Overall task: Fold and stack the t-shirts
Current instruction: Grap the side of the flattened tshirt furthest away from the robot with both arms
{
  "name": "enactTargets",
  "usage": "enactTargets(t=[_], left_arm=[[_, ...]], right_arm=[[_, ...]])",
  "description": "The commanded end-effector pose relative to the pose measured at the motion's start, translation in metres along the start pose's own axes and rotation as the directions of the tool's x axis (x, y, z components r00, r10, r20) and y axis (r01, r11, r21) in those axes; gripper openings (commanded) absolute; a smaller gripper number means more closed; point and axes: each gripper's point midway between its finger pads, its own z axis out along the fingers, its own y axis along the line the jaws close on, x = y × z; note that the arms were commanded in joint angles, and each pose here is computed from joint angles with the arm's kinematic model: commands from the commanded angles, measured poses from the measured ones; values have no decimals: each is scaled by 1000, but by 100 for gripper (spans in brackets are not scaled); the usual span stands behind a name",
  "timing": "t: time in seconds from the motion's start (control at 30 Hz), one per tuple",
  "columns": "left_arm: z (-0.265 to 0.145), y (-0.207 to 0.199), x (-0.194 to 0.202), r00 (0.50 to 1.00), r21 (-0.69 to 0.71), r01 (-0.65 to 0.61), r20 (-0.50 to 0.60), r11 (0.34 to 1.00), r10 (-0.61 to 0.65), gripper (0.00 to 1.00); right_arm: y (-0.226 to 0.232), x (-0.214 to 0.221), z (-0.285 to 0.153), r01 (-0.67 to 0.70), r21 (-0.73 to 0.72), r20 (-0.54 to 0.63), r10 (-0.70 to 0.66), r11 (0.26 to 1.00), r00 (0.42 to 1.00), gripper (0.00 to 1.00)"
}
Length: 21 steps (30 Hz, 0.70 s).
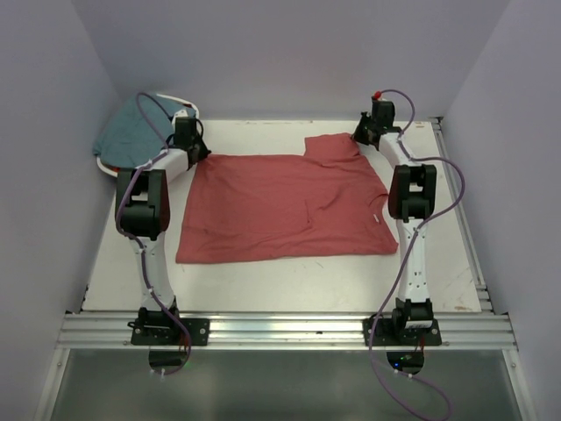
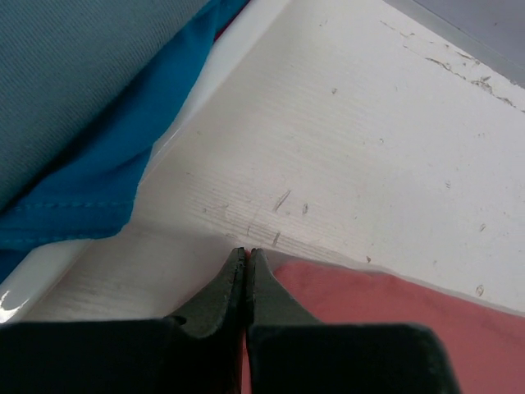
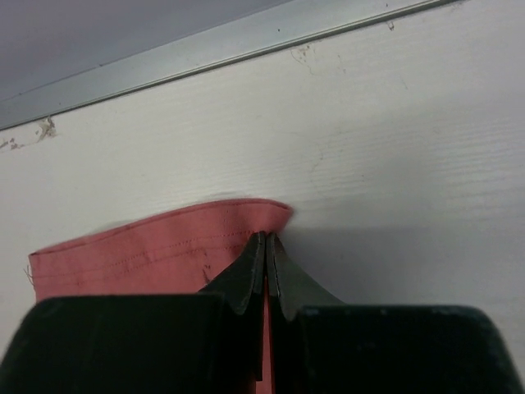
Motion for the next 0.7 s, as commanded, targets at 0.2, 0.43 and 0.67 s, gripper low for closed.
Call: enactTargets(t=[0.2,0.43,0.67], left_arm=[[-34,-31,-73,984,112,-10,180,994,-10,0],[-38,-31,-75,983,112,-13,183,994,-8,0],[-49,-30,-83,978,107,-10,209,994,-13,0]], right_arm=[[38,-101,-68,28,-55,266,-13,998,964,0],[56,-136,-99,67,-100,382,-24,993,924,0],[75,-157,-137,114,-156,474,-26,981,880,0]])
